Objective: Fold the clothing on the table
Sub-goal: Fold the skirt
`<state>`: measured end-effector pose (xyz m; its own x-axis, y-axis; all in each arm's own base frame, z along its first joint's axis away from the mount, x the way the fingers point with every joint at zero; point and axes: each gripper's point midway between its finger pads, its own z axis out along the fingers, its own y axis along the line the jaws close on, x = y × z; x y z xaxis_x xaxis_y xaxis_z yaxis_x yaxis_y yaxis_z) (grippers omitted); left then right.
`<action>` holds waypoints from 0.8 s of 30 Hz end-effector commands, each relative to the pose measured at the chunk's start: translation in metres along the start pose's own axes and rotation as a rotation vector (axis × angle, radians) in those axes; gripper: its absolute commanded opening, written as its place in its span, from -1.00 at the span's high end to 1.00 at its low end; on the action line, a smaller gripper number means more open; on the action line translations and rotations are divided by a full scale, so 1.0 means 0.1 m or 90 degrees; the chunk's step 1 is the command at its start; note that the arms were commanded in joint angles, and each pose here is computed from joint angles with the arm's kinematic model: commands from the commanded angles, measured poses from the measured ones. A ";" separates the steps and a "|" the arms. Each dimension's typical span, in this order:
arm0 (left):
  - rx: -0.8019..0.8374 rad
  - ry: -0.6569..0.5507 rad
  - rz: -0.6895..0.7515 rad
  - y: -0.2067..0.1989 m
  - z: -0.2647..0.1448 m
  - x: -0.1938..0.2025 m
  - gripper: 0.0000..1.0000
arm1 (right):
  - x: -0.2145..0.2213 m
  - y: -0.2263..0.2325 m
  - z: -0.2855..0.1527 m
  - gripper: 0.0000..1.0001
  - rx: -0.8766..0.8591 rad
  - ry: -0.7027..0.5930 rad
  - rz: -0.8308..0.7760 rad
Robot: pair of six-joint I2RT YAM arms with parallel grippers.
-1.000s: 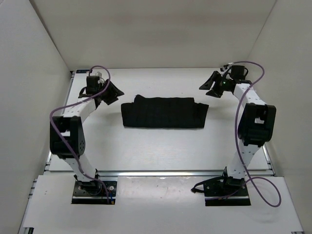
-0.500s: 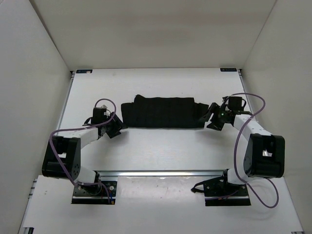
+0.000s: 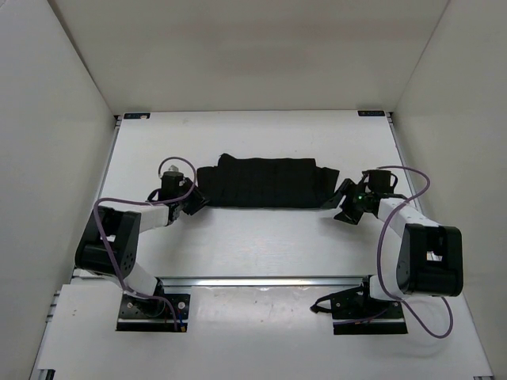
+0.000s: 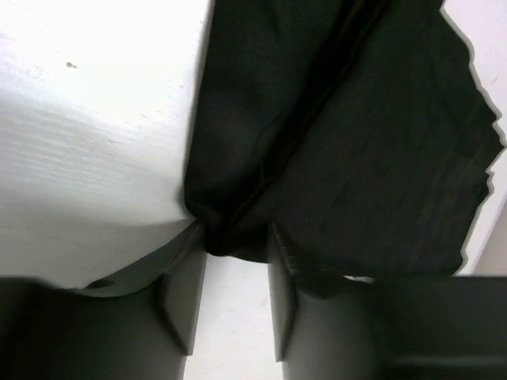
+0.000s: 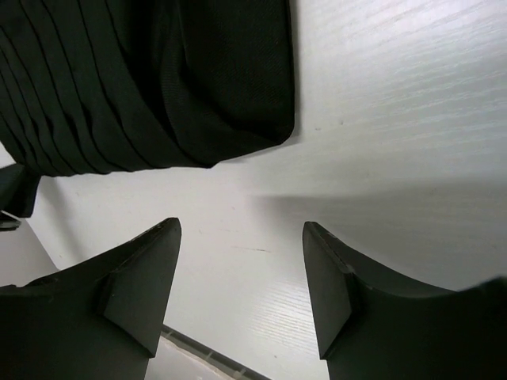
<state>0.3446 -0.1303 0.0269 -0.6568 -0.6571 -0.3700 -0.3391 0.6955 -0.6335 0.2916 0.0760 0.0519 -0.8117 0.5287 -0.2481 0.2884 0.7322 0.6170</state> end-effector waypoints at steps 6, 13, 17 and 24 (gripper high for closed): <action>0.010 -0.003 -0.011 -0.02 0.06 0.02 1.00 | -0.11 0.00 0.20 -0.21 -0.013 -0.030 0.034; 0.015 0.006 -0.001 -0.02 0.08 0.06 1.00 | -0.18 -0.02 0.42 -0.18 0.001 -0.045 0.040; 0.007 0.026 0.004 0.03 0.10 0.15 1.00 | -0.26 0.02 0.49 0.44 -0.011 -0.031 0.043; 0.020 0.064 0.057 -0.17 0.09 0.39 1.00 | -0.60 -0.26 0.05 1.00 0.059 -0.121 0.053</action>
<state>0.3408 -0.1509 0.0165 -0.6974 -0.6235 -0.3534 -0.3052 0.7045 -0.6407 0.3272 0.0677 0.0276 -0.7440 0.6270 -0.2310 0.3764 0.6788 0.6305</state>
